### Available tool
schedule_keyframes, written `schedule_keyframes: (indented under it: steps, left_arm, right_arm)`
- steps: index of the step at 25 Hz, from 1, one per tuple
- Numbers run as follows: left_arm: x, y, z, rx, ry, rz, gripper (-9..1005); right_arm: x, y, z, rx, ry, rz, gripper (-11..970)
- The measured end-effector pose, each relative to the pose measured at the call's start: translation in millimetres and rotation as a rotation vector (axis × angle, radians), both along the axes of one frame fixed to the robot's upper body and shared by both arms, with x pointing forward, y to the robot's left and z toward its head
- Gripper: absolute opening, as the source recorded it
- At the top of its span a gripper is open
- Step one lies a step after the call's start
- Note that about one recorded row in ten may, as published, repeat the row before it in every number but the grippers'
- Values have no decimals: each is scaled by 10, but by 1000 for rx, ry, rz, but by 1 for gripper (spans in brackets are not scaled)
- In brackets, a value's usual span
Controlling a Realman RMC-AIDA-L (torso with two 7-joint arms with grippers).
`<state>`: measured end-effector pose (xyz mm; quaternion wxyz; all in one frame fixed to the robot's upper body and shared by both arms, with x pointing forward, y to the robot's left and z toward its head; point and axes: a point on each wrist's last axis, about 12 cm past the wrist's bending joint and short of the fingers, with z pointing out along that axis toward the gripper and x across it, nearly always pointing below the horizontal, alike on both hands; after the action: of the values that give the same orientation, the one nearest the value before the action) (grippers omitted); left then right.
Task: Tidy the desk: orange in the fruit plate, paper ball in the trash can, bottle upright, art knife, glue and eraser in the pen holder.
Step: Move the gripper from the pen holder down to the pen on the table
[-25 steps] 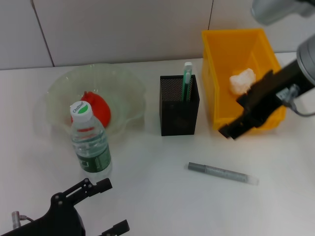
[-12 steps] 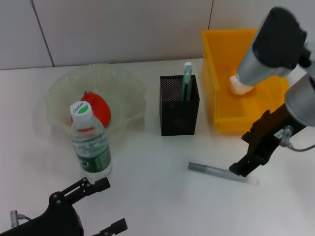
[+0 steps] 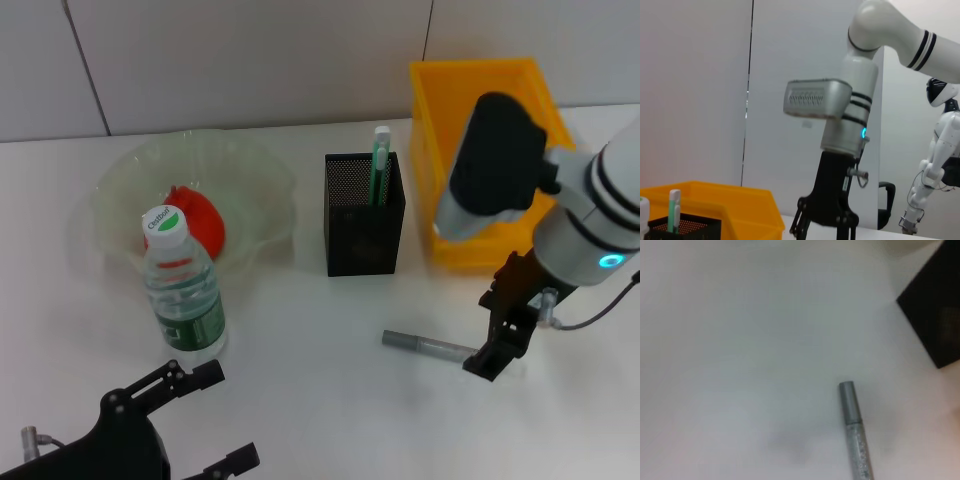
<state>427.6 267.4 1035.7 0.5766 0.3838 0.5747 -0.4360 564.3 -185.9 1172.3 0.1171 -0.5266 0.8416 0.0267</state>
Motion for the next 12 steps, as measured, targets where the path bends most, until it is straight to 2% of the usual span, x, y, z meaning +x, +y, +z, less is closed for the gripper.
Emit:
schedule_keyframes:
  steps: [3,12]
  left_arm:
    - [4,-3,1,0,0,-1,813]
    - [0,-6,-1,-1,0,0,814]
  right_arm:
    - [12,66,-86,-14,5,23,779]
    - [64,98,-180,-17,3,15,759]
